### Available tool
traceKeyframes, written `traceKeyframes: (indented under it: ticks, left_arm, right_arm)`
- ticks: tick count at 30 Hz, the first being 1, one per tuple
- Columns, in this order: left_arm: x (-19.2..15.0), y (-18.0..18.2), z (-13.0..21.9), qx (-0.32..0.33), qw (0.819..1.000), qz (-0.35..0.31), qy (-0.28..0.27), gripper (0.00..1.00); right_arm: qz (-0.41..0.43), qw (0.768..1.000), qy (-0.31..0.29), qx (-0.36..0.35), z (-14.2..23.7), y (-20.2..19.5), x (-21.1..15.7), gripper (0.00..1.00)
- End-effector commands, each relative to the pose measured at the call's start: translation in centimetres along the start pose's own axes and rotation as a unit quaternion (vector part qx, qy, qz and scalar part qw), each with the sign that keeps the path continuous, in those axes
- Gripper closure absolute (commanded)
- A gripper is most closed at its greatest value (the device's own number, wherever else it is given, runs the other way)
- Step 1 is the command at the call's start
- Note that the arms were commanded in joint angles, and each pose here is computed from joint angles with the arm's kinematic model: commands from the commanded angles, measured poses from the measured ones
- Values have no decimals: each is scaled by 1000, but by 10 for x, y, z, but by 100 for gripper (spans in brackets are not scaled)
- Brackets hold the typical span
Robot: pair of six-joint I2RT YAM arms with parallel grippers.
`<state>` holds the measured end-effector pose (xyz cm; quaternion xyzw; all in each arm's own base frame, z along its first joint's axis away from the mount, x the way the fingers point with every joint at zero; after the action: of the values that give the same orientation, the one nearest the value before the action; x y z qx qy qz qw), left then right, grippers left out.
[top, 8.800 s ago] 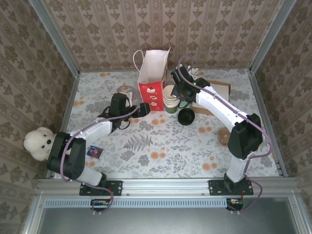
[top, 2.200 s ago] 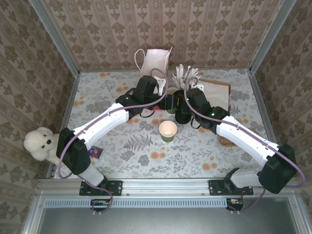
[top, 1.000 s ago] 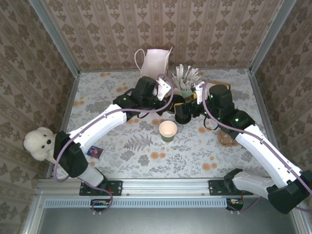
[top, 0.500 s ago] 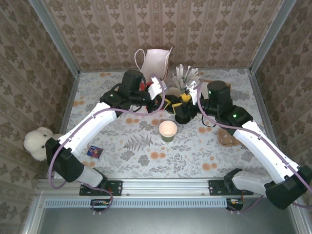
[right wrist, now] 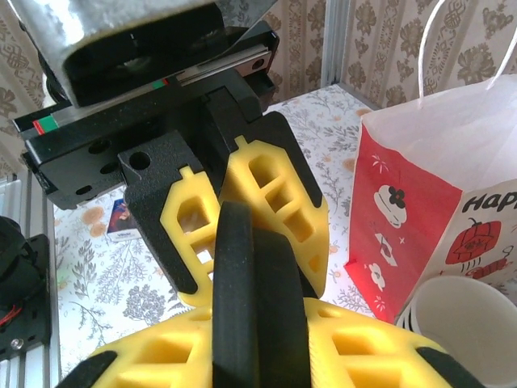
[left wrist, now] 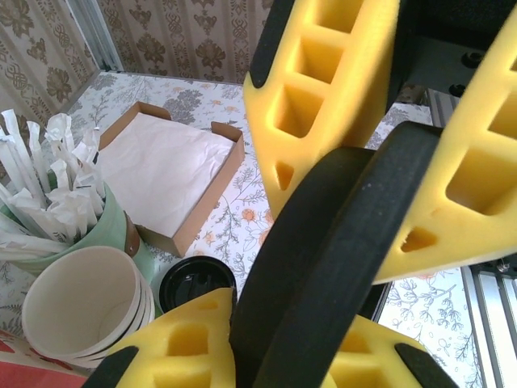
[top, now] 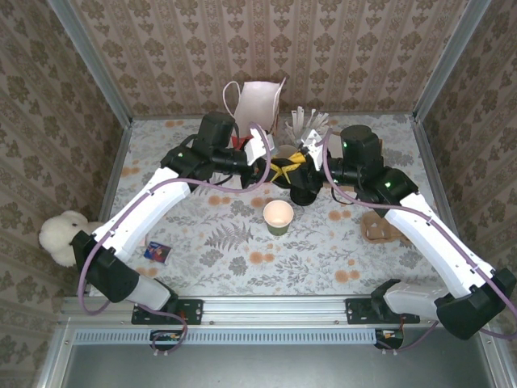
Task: Pack the takeout coffee
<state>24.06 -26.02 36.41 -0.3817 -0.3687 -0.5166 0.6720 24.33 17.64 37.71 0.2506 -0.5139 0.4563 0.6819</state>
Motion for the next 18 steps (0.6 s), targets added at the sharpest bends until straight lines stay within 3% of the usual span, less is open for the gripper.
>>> traceKeyframes:
  ticks: [1,6,8,10,18]
  left_arm:
    - [16,-11,15,-19,999,-28,-27,98]
    - [17,-13,19,-14,999,-30,-32,98]
    - [18,-14,20,-11,999,-30,-37,98]
    - [17,-13,20,-4,999,-29,-38,98]
    - [13,-13,25,0,999,-22,-40,97]
  right_arm:
    - [20,1000,-5,8,7,4,7,77]
    - [36,999,7,-3,11,5,6,81]
    - [36,999,10,-5,12,4,6,68]
    - [36,999,12,-12,13,3,6,62]
    - [36,999,13,-25,9,1,4,72]
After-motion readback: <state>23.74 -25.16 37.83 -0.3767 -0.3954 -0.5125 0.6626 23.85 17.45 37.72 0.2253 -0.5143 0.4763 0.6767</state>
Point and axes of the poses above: each hand's point on the last joint's axis, 136 mm out from that joint toward the fingers, its own z axis back along the fingers, its own y axis along the line the jaws close on, x = y × z, the point moved 9 cm from there along z, back along the fingers, and after that the axes turned 9 degrees about z, right-handed, at the moved point
